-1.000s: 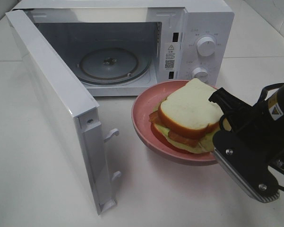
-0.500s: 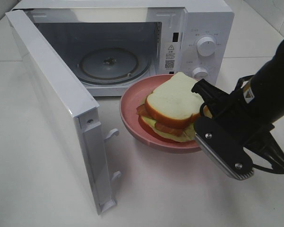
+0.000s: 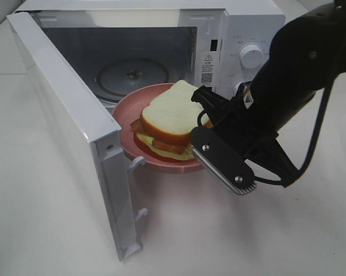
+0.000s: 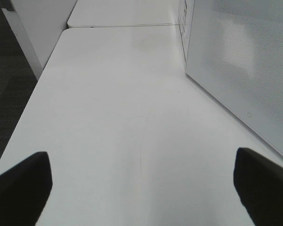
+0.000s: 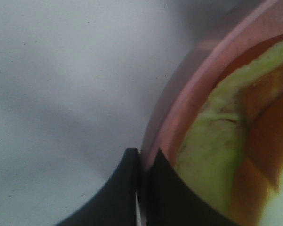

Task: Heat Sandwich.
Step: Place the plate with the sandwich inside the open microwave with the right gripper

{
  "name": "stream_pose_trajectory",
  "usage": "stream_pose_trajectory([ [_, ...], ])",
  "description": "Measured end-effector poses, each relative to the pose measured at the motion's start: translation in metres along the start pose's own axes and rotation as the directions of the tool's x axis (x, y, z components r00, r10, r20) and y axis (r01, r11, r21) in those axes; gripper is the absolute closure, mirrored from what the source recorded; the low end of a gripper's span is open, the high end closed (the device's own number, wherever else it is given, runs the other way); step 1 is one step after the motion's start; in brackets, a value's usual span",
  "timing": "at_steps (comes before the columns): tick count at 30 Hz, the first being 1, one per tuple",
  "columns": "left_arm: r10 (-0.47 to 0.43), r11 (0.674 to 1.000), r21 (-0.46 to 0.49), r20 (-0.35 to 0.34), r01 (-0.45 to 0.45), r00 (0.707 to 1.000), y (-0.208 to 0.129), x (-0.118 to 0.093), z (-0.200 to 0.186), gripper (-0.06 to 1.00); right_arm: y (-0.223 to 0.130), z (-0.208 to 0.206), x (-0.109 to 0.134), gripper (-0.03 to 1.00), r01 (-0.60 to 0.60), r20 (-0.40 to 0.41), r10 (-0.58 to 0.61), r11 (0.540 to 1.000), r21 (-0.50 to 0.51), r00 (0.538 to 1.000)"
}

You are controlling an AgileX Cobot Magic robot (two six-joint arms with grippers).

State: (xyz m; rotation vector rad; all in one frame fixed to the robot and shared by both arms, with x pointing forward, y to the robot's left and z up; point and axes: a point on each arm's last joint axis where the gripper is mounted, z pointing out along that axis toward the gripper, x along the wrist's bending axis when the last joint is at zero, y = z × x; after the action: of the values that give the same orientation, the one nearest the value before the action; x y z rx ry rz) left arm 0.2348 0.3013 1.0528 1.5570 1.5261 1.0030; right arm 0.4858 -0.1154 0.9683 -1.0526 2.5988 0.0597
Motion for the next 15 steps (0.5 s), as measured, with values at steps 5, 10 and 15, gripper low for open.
stream_pose_trajectory([
  [5, 0.000, 1.000, 0.000, 0.000, 0.000, 1.000, 0.000, 0.000, 0.000, -0.05, -0.002, 0.007, -0.015, 0.94, -0.001, 0.008, 0.001, 1.000, 0.000, 1.000],
  [10, 0.000, 1.000, 0.000, 0.000, 0.000, 1.000, 0.000, 0.000, 0.000, -0.05, -0.003, 0.010, -0.029, 0.94, -0.001, 0.026, 0.001, 1.000, 0.002, 1.000],
  [15, 0.000, 1.000, 0.000, 0.000, 0.000, 1.000, 0.000, 0.000, 0.000, -0.05, -0.004, 0.015, -0.042, 0.94, 0.003, 0.039, -0.003, 1.000, 0.003, 0.999],
])
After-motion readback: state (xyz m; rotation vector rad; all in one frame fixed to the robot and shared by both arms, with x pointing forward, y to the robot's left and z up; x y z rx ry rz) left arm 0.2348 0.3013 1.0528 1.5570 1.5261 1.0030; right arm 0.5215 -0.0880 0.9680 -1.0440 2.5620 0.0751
